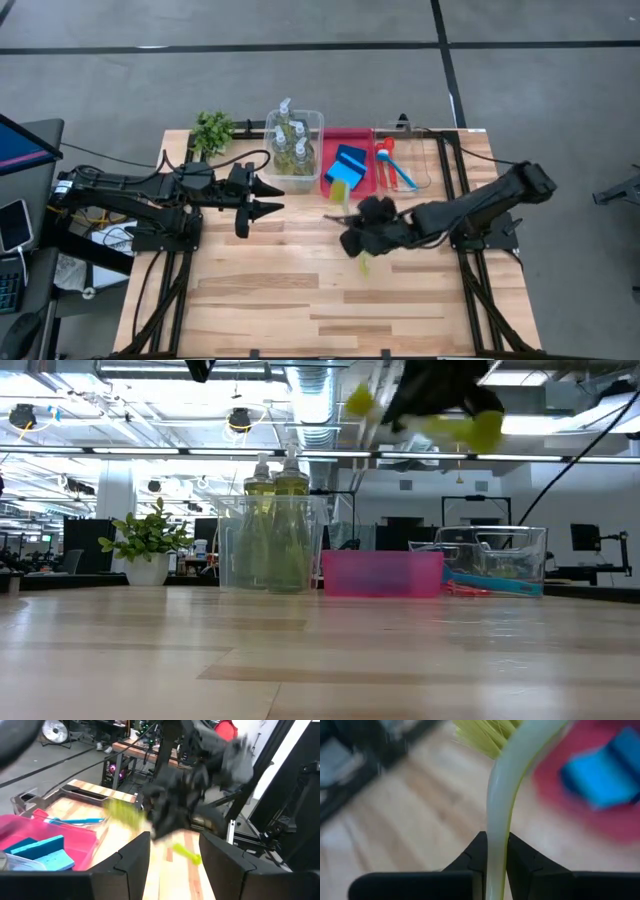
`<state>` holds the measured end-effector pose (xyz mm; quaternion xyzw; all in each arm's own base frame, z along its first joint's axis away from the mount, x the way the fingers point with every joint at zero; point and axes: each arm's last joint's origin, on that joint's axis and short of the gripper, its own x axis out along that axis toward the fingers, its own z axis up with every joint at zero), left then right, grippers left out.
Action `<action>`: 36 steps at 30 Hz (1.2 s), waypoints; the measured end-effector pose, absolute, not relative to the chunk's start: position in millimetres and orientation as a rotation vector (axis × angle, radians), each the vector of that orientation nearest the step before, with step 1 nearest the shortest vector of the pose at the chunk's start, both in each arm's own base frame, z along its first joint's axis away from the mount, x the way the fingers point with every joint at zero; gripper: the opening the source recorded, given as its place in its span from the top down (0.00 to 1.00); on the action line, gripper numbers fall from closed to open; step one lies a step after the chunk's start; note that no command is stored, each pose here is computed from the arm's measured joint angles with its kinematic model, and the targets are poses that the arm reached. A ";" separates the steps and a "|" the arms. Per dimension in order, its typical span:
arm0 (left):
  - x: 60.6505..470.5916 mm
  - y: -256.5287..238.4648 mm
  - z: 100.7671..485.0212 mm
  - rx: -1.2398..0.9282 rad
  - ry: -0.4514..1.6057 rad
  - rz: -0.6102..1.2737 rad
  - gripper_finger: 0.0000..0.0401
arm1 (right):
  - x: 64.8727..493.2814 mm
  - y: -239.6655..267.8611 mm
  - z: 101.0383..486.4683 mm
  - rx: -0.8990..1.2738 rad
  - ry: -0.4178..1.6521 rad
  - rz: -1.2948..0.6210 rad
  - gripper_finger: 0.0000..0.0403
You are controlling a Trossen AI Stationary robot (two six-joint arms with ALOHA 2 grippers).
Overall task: Pick & Place Kitchen Sink Supplies
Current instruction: Put the green dish brush into the transparent bin
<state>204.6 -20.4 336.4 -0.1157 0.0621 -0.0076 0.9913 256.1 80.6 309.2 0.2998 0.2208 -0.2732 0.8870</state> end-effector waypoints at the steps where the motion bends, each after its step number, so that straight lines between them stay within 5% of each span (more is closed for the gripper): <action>1: 204.6 -20.3 336.4 -0.231 0.124 -0.011 0.57 | 251.4 76.9 315.9 0.592 0.414 -0.590 0.92; 14: 204.4 -16.3 336.3 -0.220 0.109 0.122 0.57 | 196.8 11.3 368.6 0.240 0.171 -0.956 0.92; 26: 204.4 -4.5 336.5 -0.216 0.091 0.262 0.57 | 171.1 -55.2 352.7 0.094 0.424 -1.328 0.91; 36: 204.5 3.0 336.6 -0.218 0.085 0.298 0.57 | 190.9 -86.2 328.5 0.045 0.648 -1.381 0.89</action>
